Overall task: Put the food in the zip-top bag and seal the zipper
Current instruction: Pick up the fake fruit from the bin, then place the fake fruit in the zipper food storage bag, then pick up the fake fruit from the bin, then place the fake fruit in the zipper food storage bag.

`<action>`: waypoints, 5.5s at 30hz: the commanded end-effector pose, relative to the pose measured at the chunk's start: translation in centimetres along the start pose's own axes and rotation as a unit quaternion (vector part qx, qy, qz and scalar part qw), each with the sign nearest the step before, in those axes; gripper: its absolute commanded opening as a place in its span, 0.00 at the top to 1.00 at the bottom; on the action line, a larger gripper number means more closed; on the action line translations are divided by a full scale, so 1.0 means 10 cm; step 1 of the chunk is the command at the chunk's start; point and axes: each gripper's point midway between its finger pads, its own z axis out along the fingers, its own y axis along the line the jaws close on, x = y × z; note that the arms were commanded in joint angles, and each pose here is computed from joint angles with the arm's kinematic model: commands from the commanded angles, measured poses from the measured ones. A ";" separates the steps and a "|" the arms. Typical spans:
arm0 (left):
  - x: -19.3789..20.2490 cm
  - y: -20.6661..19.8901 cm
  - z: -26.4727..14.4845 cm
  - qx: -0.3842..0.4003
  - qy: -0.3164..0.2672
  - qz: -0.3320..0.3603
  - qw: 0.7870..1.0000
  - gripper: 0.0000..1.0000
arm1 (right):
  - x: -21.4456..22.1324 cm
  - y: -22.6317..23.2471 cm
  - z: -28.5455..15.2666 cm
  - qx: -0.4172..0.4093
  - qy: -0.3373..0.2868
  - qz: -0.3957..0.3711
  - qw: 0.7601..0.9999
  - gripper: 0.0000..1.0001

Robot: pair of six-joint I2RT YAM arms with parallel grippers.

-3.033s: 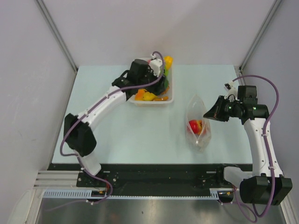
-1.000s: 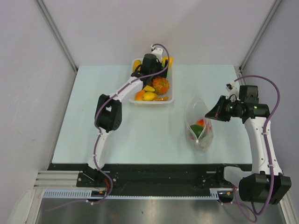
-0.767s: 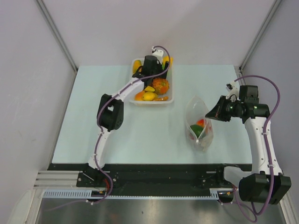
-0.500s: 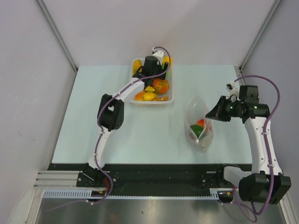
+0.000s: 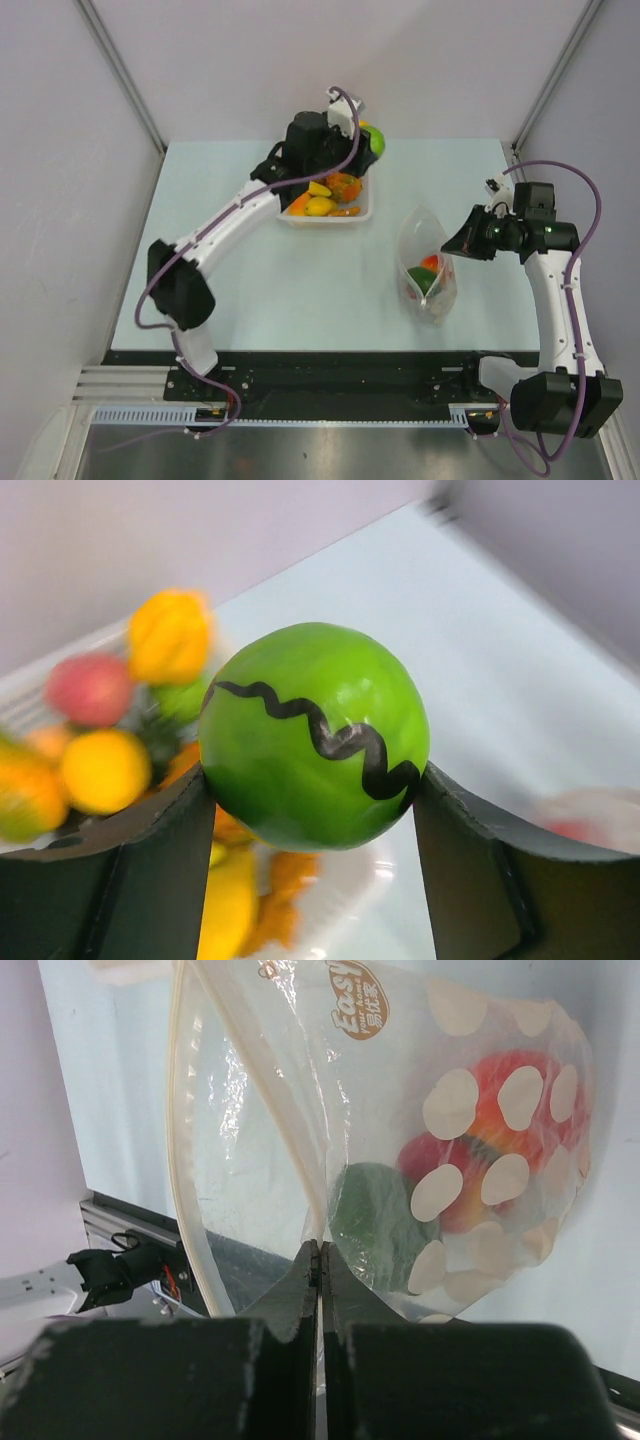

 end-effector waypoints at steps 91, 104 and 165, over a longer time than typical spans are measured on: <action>-0.73 1.28 0.00 -0.106 -0.077 -0.029 0.991 0.53 | -0.14 0.05 -0.09 -0.043 -0.019 0.007 0.999 1.00; 0.03 -1.46 -0.78 0.156 0.031 -0.138 0.978 0.51 | -0.13 0.08 -0.10 -0.052 -0.022 0.002 0.998 1.00; 0.79 1.58 0.60 -0.252 0.090 0.011 0.964 0.04 | -0.18 -0.01 -0.12 -0.079 -0.023 0.034 0.996 1.00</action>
